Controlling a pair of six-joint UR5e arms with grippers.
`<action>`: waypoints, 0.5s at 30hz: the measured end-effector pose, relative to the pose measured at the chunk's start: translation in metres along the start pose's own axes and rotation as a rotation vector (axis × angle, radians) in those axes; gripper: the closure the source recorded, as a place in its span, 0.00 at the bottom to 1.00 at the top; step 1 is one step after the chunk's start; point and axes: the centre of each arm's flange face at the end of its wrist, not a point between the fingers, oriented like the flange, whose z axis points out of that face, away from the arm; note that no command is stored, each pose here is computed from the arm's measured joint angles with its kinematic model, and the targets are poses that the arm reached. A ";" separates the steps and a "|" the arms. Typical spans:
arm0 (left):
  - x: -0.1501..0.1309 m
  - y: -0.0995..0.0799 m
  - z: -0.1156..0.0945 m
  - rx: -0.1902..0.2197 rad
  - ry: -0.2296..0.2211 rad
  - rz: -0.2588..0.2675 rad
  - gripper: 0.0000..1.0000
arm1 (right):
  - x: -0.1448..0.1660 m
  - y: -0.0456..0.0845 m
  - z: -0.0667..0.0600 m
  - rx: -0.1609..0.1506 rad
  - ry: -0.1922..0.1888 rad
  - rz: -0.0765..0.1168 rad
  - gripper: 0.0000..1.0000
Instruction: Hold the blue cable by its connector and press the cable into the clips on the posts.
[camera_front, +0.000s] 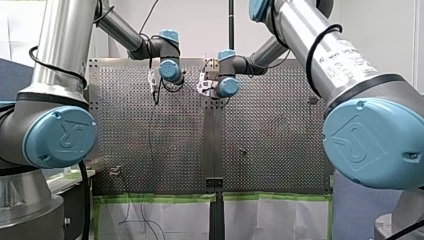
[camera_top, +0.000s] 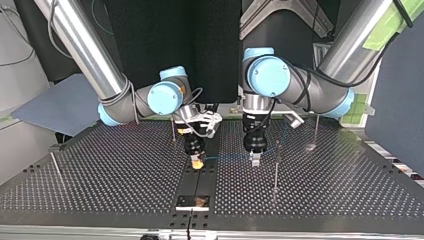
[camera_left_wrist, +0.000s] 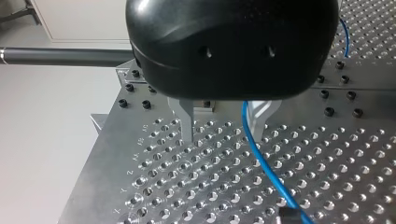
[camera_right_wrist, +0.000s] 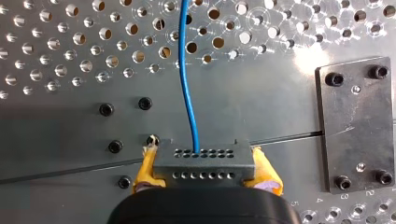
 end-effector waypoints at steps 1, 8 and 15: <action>0.000 0.000 0.000 0.000 0.000 0.001 0.58 | 0.000 0.000 0.000 0.000 0.000 0.000 1.00; -0.001 0.001 0.001 -0.010 -0.007 0.000 0.58 | -0.001 -0.001 0.000 0.001 -0.003 0.000 1.00; -0.004 0.000 0.003 -0.016 -0.038 -0.013 0.58 | -0.001 -0.003 -0.001 0.004 -0.004 0.000 1.00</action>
